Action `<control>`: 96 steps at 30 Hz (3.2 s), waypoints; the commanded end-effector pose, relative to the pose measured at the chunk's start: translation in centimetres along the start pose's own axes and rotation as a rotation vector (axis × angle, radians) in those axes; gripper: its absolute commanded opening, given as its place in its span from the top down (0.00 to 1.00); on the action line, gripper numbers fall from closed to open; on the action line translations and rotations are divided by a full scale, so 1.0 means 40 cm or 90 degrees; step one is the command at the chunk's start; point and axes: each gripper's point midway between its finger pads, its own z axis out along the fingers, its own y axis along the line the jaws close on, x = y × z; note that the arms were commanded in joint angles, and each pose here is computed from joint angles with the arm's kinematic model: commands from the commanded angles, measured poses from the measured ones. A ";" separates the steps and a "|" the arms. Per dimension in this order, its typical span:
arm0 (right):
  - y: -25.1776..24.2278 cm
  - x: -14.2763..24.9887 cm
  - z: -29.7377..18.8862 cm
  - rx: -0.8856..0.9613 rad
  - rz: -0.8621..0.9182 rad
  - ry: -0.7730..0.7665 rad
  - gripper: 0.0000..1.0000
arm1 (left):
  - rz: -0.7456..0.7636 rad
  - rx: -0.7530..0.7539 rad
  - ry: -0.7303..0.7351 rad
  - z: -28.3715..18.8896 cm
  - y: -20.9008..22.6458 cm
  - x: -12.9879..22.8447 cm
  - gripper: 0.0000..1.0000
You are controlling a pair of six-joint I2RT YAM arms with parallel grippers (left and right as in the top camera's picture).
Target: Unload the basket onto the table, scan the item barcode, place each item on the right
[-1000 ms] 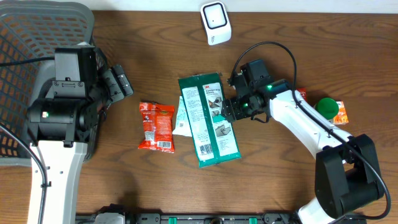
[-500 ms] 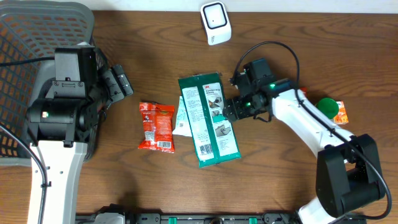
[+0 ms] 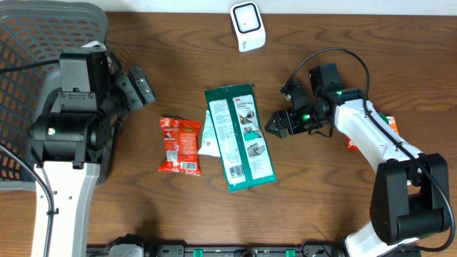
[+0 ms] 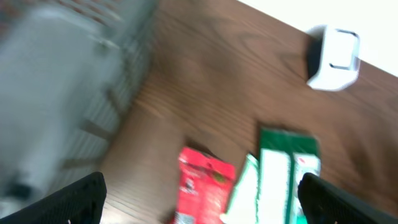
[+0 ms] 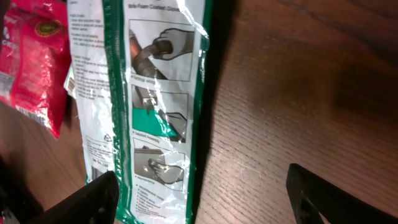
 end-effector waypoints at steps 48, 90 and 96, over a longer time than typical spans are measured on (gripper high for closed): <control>0.028 0.051 0.158 -0.226 0.040 0.052 0.46 | 0.167 0.075 0.519 0.482 -0.241 0.593 0.92; 0.202 0.065 0.191 -0.349 0.025 0.081 0.68 | 0.185 0.071 0.501 0.489 -0.251 0.594 0.92; 0.203 0.058 0.210 -0.334 0.064 0.079 0.86 | 0.185 0.071 0.501 0.489 -0.251 0.594 0.92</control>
